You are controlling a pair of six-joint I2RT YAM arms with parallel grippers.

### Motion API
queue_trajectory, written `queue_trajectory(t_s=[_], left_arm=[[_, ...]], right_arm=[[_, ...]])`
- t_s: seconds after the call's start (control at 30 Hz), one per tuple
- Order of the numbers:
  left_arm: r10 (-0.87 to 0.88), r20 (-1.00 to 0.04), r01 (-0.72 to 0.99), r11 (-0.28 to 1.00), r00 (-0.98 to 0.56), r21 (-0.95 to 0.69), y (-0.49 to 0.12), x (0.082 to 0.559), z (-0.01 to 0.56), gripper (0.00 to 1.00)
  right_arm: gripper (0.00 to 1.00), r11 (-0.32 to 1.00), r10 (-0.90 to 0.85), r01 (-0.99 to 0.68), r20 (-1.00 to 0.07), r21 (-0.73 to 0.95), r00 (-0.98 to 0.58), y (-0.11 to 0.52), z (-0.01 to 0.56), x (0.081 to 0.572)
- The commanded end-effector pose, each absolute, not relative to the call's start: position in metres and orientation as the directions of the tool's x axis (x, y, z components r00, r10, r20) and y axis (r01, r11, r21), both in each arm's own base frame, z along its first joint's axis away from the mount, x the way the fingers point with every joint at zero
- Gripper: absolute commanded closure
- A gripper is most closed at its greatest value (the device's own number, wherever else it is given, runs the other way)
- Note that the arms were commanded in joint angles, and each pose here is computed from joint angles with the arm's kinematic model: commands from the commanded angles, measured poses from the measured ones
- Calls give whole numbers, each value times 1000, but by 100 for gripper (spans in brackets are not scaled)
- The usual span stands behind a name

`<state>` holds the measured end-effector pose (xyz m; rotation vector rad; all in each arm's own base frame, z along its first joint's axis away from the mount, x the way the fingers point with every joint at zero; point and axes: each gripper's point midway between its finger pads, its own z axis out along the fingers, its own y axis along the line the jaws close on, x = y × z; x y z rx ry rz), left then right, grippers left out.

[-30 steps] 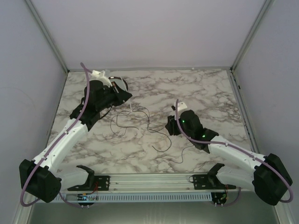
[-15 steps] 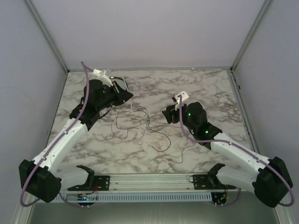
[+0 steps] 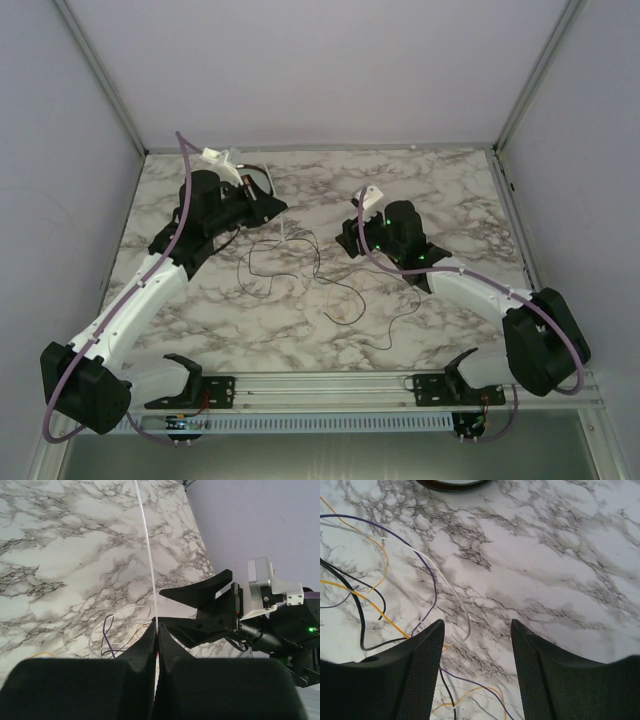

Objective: Zip-tie the wires
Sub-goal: Adjust the cable at the center of the board.

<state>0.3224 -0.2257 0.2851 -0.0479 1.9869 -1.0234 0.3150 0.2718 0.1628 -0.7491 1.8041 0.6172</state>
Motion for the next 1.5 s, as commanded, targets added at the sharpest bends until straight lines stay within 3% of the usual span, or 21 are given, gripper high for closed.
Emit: queue_trajectory(t_s=[0.0, 0.17, 0.27, 0.4, 0.43, 0.97, 1.47], left_arm=[[-387, -705, 370, 647, -594, -667, -226, 321, 303, 100], [-388, -704, 371, 645, -595, -668, -226, 321, 304, 100], [-390, -706, 374, 642, -591, -669, -226, 321, 306, 100], [-394, -710, 367, 652, -584, -663, -224, 322, 306, 100], [-396, -711, 364, 655, -582, -662, -223, 322, 306, 100], [-405, -715, 324, 689, -570, -649, -217, 330, 300, 100], [-410, -714, 312, 695, -568, -647, -215, 331, 299, 100]], right_arm=[[44, 595, -164, -801, -966, 64, -199, 295, 191, 323], [47, 577, -180, -812, -956, 86, -230, 305, 177, 331], [65, 562, -192, -821, -949, 101, -248, 311, 169, 333], [98, 566, -212, -817, -937, 114, -277, 310, 165, 332], [100, 574, -212, -811, -936, 112, -280, 307, 165, 331], [100, 764, -213, -635, -886, 111, -412, 231, 129, 305], [100, 831, -174, -543, -870, 122, -461, 203, 122, 303]])
